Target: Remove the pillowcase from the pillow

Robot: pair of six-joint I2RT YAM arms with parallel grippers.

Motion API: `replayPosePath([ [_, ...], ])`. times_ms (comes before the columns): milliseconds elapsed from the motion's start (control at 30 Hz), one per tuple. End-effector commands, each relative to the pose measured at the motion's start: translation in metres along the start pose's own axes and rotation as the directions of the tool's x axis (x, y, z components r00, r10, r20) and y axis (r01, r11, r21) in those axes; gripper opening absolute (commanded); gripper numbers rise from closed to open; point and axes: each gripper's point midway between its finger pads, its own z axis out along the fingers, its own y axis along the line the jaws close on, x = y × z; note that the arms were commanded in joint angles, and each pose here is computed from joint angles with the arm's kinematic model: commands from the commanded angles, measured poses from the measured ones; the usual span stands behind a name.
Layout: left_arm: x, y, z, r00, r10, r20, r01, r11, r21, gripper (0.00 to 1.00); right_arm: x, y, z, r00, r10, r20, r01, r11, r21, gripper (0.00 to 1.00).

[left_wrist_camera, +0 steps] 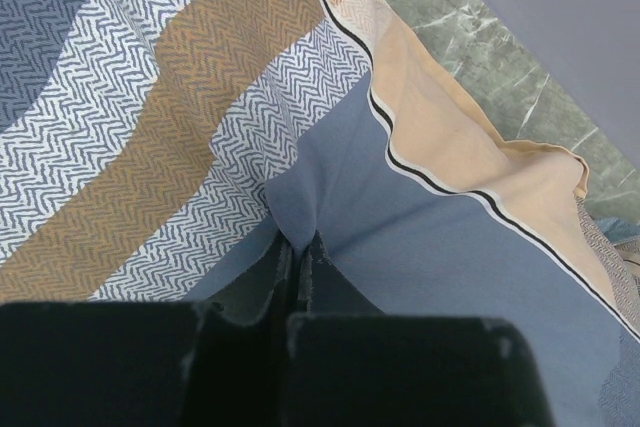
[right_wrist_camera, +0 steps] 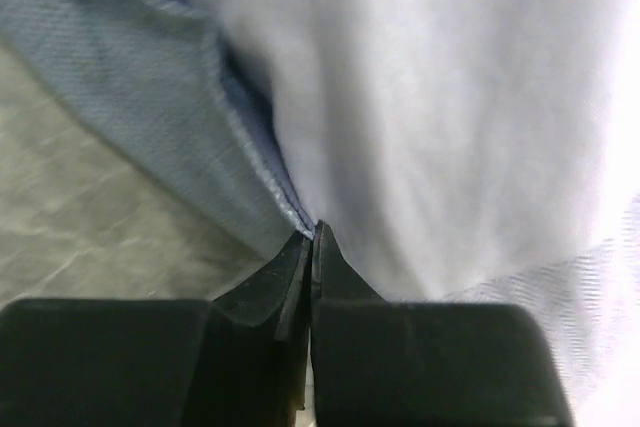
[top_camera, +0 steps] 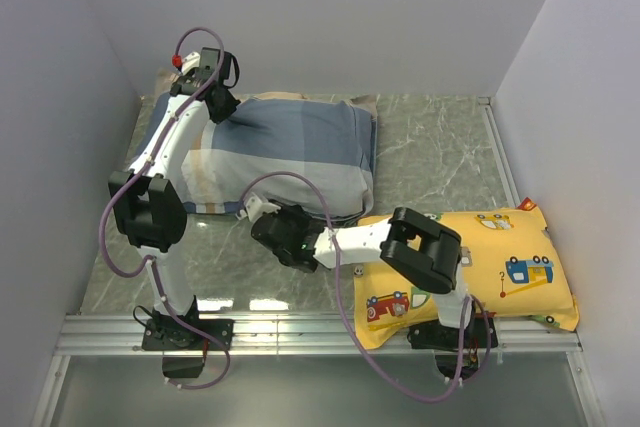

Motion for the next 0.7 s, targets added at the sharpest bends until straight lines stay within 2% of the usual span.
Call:
replayPosePath([
  [0, -0.015, -0.017, -0.018, 1.000, 0.001, 0.026, -0.003, 0.997, 0.078, 0.00, -0.036, -0.040, -0.009, 0.992, 0.103, 0.072, -0.110, 0.989, 0.096, 0.00],
  [133, -0.026, -0.022, -0.026, 0.999, 0.006, 0.049, -0.011, 0.996, 0.090, 0.00, -0.081, -0.088, -0.040, 0.972, 0.180, 0.153, -0.193, 0.979, 0.072, 0.00],
  [200, -0.038, -0.030, -0.037, 0.997, 0.001, 0.071, -0.010, 0.993, 0.118, 0.00, -0.095, -0.106, -0.055, 0.971, 0.177, 0.159, -0.187, 0.981, 0.053, 0.00],
  [267, -0.051, -0.037, -0.051, 0.994, 0.017, 0.104, -0.033, 0.988, 0.154, 0.00, -0.135, -0.139, -0.084, 0.935, 0.257, 0.243, -0.266, 0.964, 0.004, 0.00],
  [367, -0.087, -0.059, -0.096, 0.982, 0.011, 0.191, -0.063, 0.962, 0.265, 0.00, -0.173, -0.186, -0.120, 0.883, 0.341, 0.323, -0.343, 0.938, -0.055, 0.00],
  [400, -0.109, -0.067, -0.128, 0.970, -0.016, 0.243, -0.066, 0.943, 0.327, 0.03, -0.181, -0.198, -0.127, 0.867, 0.361, 0.343, -0.361, 0.930, -0.068, 0.00],
  [467, -0.131, -0.073, -0.175, 0.951, -0.043, 0.307, -0.091, 0.909, 0.407, 0.15, -0.201, -0.234, -0.136, 0.825, 0.420, 0.378, -0.413, 0.905, -0.104, 0.00],
  [500, -0.141, -0.073, -0.197, 0.938, -0.060, 0.341, -0.102, 0.893, 0.438, 0.27, -0.201, -0.241, -0.135, 0.829, 0.426, 0.362, -0.411, 0.903, -0.122, 0.00],
  [533, -0.147, -0.073, -0.215, 0.929, -0.080, 0.361, -0.107, 0.877, 0.468, 0.35, -0.212, -0.266, -0.135, 0.778, 0.502, 0.378, -0.488, 0.861, -0.140, 0.00],
  [567, -0.156, -0.075, -0.235, 0.913, -0.111, 0.393, -0.113, 0.856, 0.504, 0.43, -0.219, -0.270, -0.129, 0.755, 0.536, 0.377, -0.496, 0.844, -0.204, 0.00],
  [600, -0.160, -0.068, -0.260, 0.900, -0.134, 0.415, -0.123, 0.836, 0.535, 0.55, -0.208, -0.304, -0.114, 0.734, 0.575, 0.360, -0.549, 0.815, -0.183, 0.00],
  [633, -0.161, -0.066, -0.272, 0.893, -0.148, 0.425, -0.127, 0.823, 0.554, 0.61, -0.202, -0.300, -0.090, 0.737, 0.595, 0.320, -0.564, 0.803, -0.194, 0.00],
  [667, -0.164, -0.066, -0.286, 0.882, -0.170, 0.439, -0.136, 0.801, 0.583, 0.65, -0.199, -0.297, -0.076, 0.714, 0.638, 0.288, -0.594, 0.770, -0.232, 0.00],
])
